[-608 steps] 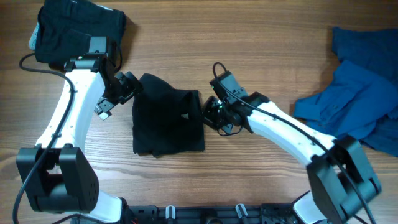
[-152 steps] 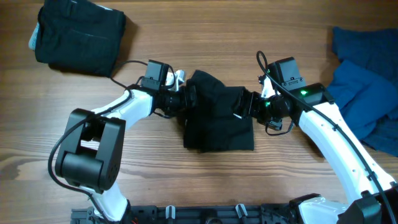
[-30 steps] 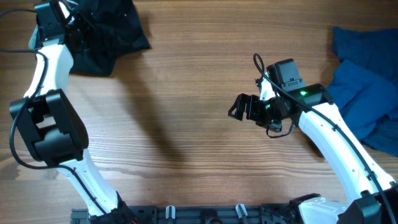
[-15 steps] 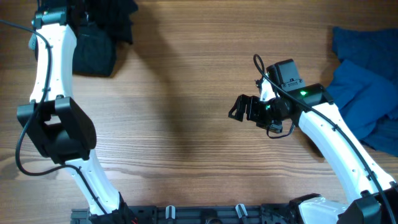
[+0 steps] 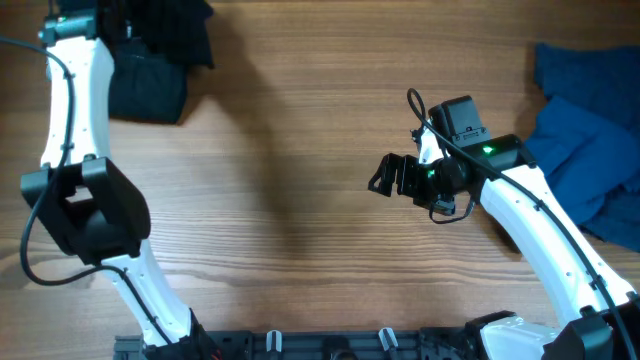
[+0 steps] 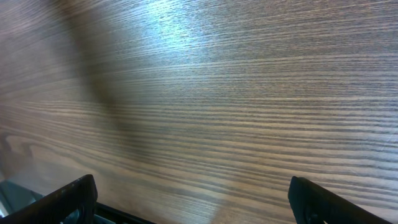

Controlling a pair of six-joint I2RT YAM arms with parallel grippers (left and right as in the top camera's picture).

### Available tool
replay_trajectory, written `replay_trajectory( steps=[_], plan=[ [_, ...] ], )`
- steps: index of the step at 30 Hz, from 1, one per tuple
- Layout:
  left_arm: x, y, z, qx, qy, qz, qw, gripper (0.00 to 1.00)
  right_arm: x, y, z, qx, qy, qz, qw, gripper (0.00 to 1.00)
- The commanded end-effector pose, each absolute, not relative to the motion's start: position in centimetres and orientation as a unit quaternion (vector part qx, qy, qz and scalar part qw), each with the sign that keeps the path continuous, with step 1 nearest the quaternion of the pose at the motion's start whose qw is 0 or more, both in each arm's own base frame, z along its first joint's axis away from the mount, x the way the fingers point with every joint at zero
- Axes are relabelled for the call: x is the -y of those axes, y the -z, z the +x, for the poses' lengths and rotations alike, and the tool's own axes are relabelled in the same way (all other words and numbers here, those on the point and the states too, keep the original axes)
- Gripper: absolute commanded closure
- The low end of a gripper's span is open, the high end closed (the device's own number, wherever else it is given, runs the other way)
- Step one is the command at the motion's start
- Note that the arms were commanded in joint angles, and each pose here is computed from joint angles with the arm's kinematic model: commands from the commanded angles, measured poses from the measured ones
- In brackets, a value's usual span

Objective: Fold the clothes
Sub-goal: 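Carry the folded bundle to the top-left stack with the left gripper, then place the bundle on the stack and open the left gripper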

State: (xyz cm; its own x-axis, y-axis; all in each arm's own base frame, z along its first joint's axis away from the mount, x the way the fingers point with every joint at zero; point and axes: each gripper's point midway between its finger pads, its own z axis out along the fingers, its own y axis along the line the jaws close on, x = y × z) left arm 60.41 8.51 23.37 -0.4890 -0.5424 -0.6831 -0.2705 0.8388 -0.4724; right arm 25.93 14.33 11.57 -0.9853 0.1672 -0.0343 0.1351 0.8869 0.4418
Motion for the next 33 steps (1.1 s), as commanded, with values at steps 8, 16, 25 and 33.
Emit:
replay_trajectory(
  steps=[8,16,25,33],
  plan=[
    [-17.9,-18.3,58.9,-0.854,0.116,-0.301,0.408,0.96,-14.1,-11.3,25.7,-0.973,-0.215,0.072,0.036,0.01],
    [-21.4,-16.6,56.9,-0.854,0.072,-0.343,0.384,0.95,-14.1,-11.3,25.7,-0.973,-0.215,0.072,0.036,0.01],
    [-23.1,-15.2,54.7,-0.859,0.049,-0.372,0.349,0.96,-14.1,-11.3,25.7,-0.973,-0.215,0.071,0.037,0.01],
    [-24.3,-13.7,52.2,-0.852,-0.001,-0.425,0.305,0.96,-14.1,-11.3,25.9,-0.973,-0.216,0.069,0.041,0.01]
  ],
)
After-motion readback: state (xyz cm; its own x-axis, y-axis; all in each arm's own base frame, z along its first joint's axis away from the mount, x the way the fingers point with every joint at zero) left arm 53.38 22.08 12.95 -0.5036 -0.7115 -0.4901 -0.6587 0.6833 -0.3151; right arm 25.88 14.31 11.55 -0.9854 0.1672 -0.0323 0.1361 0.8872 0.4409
